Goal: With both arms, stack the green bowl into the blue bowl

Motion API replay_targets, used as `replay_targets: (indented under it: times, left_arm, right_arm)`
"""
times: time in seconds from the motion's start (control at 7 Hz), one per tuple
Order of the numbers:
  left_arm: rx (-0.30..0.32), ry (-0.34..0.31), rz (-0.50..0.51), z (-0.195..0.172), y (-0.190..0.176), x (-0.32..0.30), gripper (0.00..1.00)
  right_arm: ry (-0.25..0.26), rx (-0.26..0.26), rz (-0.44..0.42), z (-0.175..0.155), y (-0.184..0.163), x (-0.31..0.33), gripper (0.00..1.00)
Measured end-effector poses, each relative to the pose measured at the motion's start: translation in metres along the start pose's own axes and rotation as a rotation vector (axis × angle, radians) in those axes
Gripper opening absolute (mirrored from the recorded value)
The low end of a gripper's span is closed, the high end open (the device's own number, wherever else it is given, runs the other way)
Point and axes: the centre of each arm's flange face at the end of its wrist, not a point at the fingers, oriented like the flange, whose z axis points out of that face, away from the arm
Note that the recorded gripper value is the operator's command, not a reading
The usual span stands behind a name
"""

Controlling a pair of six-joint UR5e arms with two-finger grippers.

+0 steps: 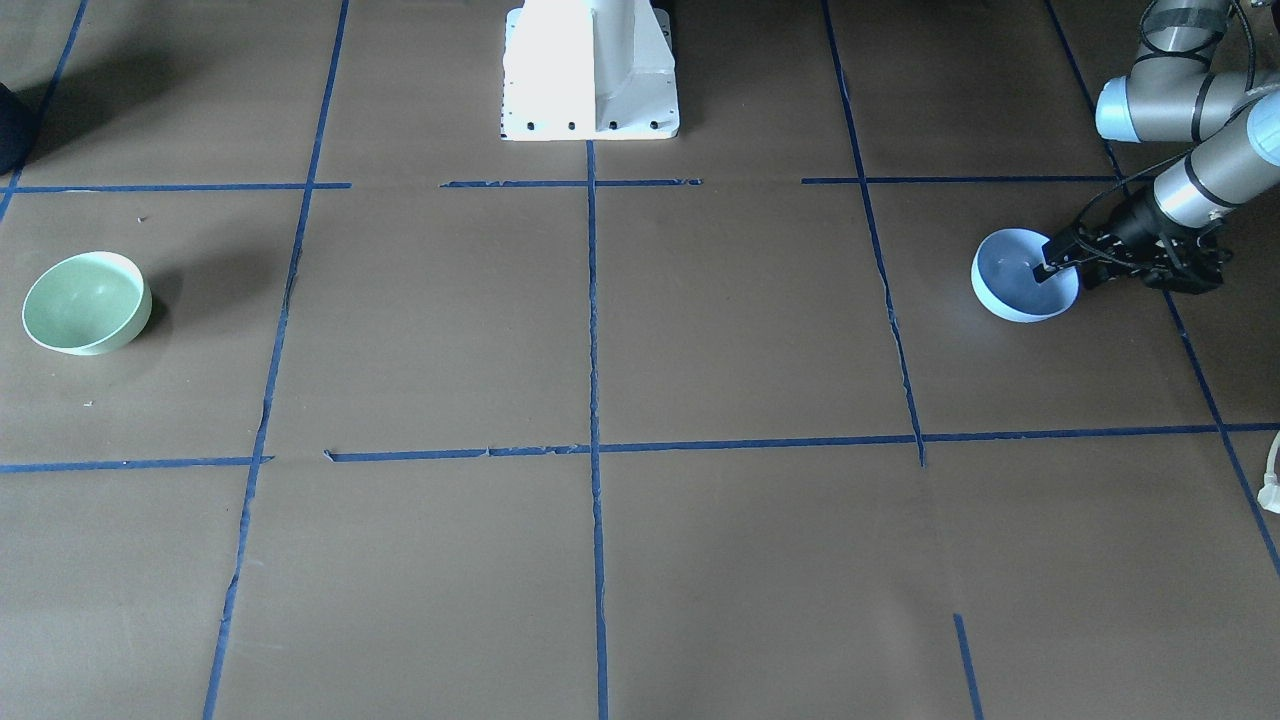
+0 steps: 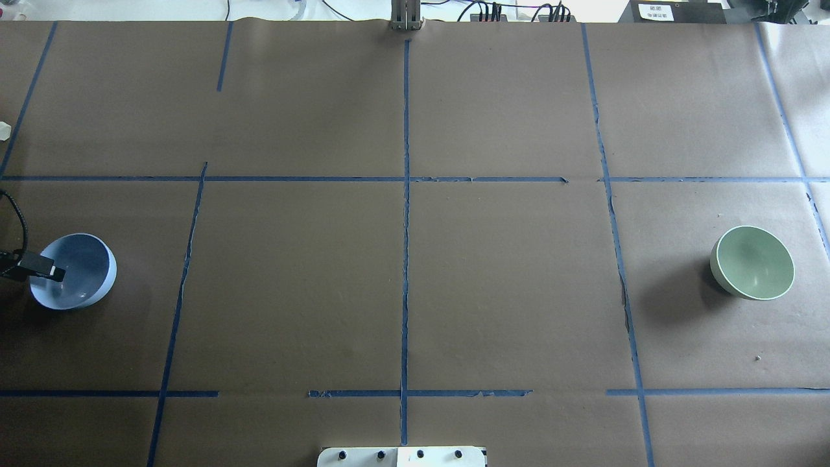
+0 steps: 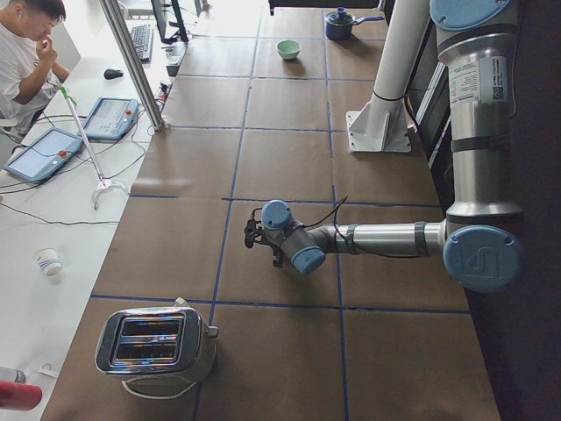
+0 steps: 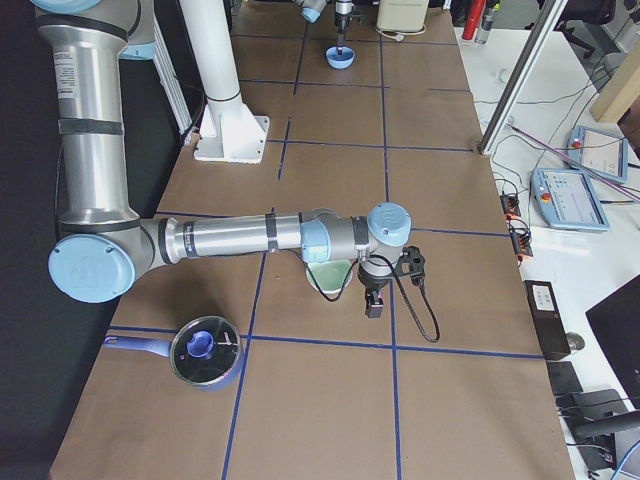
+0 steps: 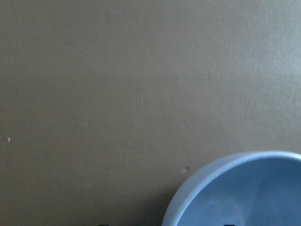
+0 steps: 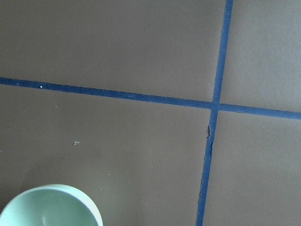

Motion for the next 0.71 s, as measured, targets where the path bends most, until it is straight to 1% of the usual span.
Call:
replay_targets:
  times: [0.29, 0.43, 0.57, 0.71]
  left_arm:
    - [0.003, 0.01, 0.002, 0.0, 0.004, 0.002, 0.0]
    - [0.01, 0.027, -0.009, 0.0, -0.002, 0.016, 0.0]
    - [0.028, 0.078, -0.039, -0.004, -0.022, 0.061, 0.0]
    - [0.033, 0.152, -0.074, -0.005, -0.042, 0.129, 0.0]
  right_arm:
    - [-0.002, -0.001, -0.001, 0.0, 0.0, -0.001, 1.0]
    - [-0.004, -0.002, -0.001, 0.001, 0.0, -0.001, 1.0]
    - [-0.006, -0.002, 0.0, 0.001, 0.0, -0.001, 1.0]
    - [-0.009, -0.002, 0.0, 0.001, 0.0, -0.002, 1.0]
